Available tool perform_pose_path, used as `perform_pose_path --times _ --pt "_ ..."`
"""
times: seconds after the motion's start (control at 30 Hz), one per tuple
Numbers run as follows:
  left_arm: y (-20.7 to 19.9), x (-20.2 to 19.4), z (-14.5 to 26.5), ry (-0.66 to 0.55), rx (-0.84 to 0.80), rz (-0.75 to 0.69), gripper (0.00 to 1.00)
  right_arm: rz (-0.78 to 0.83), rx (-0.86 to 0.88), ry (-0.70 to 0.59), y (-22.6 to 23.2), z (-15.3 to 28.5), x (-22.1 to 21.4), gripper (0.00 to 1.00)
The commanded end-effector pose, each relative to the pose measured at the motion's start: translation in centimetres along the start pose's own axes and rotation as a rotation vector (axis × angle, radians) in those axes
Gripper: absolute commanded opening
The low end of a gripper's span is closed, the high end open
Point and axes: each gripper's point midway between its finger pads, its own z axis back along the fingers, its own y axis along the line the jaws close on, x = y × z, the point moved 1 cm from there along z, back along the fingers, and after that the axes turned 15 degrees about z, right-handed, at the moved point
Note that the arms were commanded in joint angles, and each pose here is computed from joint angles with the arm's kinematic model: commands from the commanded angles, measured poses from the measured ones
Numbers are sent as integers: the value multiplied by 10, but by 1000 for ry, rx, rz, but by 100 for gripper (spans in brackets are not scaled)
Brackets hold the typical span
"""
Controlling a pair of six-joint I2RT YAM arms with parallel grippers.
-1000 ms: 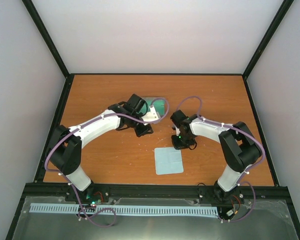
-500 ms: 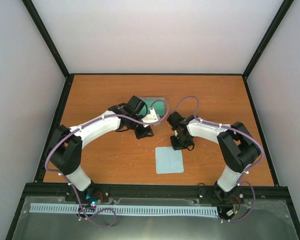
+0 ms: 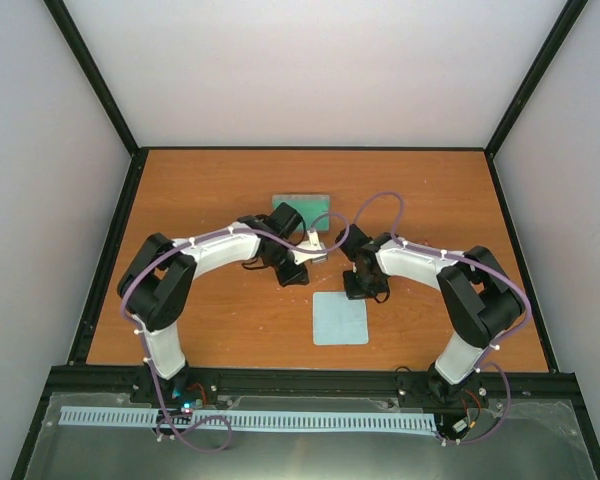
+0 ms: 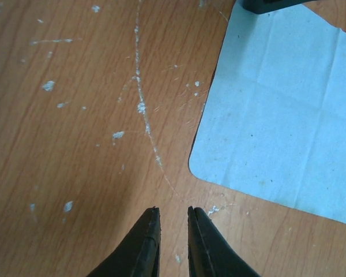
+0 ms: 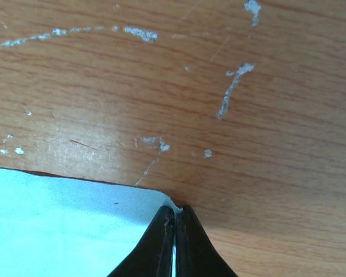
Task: Organize the sunglasses
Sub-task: Fold the glasses cleaning cloth at the center of the board.
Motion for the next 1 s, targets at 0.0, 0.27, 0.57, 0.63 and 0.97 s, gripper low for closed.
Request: perform_pose_path --times 0.0,0.27,0.57,0.63,0.97 --pt "-10 14 -9 -19 -23 -20 17 -25 -10 -27 -1 0 2 3" --pt "-19 11 -16 -6 -35 -55 18 -36 -8 -40 -1 1 3 3" --pt "-34 7 -33 24 -58 -63 17 -47 -22 -61 -4 6 4 3" --pt "-34 7 -36 27 -61 -57 17 -50 -23 -65 -5 6 4 3" --pt "-31 5 -45 38 -39 -44 20 -54 -19 -81 -7 7 6 3"
